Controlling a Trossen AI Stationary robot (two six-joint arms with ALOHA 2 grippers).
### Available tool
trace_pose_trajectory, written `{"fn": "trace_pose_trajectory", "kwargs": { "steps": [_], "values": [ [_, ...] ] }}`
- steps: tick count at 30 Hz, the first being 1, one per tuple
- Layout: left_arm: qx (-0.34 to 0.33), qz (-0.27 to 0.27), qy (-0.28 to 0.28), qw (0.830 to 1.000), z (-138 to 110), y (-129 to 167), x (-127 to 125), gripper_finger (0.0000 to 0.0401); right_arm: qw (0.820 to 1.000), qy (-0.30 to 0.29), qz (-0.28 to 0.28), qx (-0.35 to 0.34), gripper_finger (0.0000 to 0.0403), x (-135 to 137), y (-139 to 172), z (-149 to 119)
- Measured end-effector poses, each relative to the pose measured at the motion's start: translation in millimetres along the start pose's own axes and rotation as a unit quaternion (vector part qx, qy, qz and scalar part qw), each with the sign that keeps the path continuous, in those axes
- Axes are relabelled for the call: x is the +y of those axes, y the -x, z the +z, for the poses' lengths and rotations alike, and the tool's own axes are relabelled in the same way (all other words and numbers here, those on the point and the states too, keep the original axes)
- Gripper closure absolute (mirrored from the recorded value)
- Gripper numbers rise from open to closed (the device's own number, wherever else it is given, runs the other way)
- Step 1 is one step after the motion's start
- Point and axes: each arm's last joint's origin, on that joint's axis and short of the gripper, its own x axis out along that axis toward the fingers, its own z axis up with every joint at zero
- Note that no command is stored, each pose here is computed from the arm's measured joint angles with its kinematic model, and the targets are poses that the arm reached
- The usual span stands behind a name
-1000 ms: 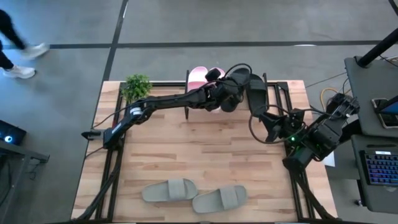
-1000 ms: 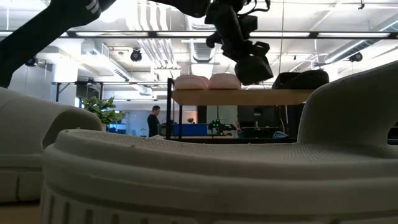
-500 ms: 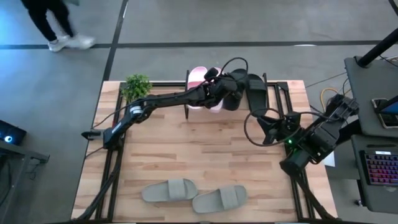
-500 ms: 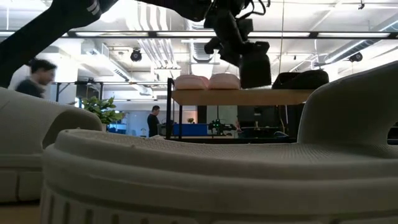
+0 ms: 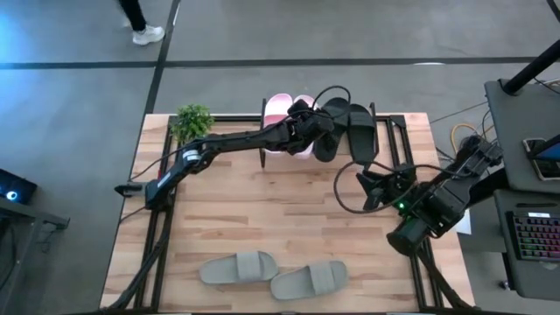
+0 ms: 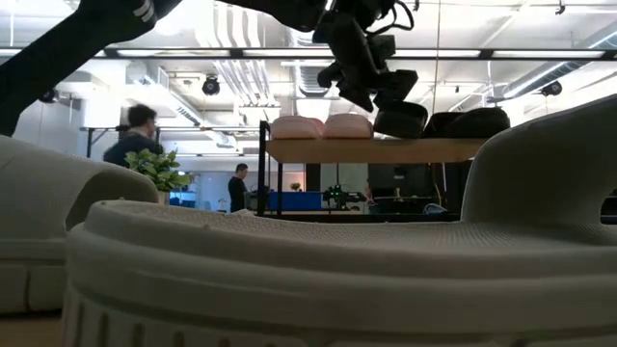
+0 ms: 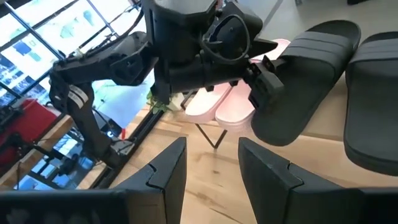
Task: Pick and place slides into the shelf
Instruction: Put the black slide on the shelf
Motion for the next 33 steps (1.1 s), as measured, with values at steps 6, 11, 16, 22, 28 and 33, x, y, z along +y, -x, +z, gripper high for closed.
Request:
{"fn": "trace_pose_trajectory", "kwargs": {
  "steps": [6,11,16,22,28,33],
  "values": [
    [0.005,0.0,-0.005,1.0,-1,0,0,0.0212,1.0,-0.009,-0.009,0.001,0.0266,3,-3,-7],
    [0.02,0.0,-0.019,1.0,-3,3,2,0.0211,0.998,-0.012,-0.046,0.032,0.0266,4,-11,-12],
    [0.068,-0.003,-0.063,0.996,-14,8,0,0.0211,0.998,-0.018,-0.054,0.03,0.0266,3,-15,-12],
    [0.081,-0.015,-0.09,0.993,-16,22,-8,0.0211,0.998,-0.012,-0.055,0.027,0.0266,3,-16,-11],
    [0.055,-0.028,-0.076,0.995,-3,39,-6,0.0211,0.998,-0.012,-0.057,0.026,0.0266,2,-17,-12],
    [0.047,-0.027,-0.07,0.996,7,52,4,0.0211,0.998,-0.011,-0.058,0.028,0.0266,2,-17,-12]
  ]
}}
